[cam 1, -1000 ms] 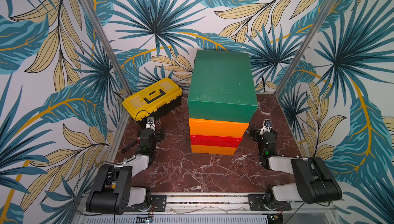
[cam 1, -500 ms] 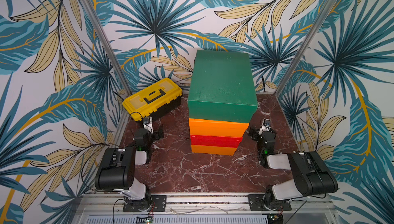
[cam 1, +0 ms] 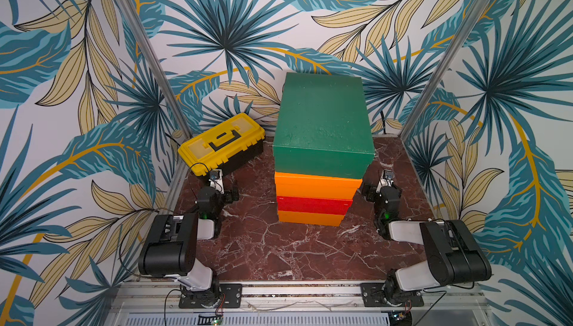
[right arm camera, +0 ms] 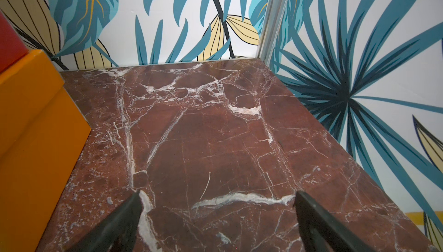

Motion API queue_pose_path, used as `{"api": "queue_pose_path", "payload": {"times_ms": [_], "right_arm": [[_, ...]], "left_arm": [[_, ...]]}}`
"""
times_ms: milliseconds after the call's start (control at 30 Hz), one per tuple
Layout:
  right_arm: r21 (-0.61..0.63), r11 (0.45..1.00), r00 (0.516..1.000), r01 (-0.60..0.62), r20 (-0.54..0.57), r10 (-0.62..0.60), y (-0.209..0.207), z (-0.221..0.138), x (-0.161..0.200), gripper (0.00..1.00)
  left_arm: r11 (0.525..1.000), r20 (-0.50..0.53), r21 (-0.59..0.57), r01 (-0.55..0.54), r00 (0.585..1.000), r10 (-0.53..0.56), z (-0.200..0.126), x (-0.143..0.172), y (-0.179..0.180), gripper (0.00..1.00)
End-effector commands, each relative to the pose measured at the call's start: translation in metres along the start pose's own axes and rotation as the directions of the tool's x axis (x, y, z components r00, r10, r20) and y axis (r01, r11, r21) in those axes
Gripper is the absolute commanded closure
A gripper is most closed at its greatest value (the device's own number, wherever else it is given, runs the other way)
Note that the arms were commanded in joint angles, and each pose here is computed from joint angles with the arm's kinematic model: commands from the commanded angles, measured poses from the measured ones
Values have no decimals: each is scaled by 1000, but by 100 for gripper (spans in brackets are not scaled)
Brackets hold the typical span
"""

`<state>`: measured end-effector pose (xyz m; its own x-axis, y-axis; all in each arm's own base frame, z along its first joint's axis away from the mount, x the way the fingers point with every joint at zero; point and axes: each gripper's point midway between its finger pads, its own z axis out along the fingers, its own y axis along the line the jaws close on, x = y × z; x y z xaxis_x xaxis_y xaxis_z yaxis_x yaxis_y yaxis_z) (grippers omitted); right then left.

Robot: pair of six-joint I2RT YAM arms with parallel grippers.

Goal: Stack the shoeboxes
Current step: Reset both arms

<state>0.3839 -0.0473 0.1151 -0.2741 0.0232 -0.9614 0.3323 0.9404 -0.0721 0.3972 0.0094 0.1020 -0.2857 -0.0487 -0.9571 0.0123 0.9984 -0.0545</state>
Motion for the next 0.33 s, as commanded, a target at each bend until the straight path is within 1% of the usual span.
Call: {"api": "queue_pose_path", "payload": {"times_ms": [0,300], "right_arm": [[-4,1000,1000,-14,-9,14,0,2,0,0],[-3,1000,1000,-15,-8,15,0,2,0,1]], "left_arm": [[1000,48,-9,-13,999,13,3,-16,1,0],[1000,47,-15,-10,999,11,3,-15,2,0]]}}
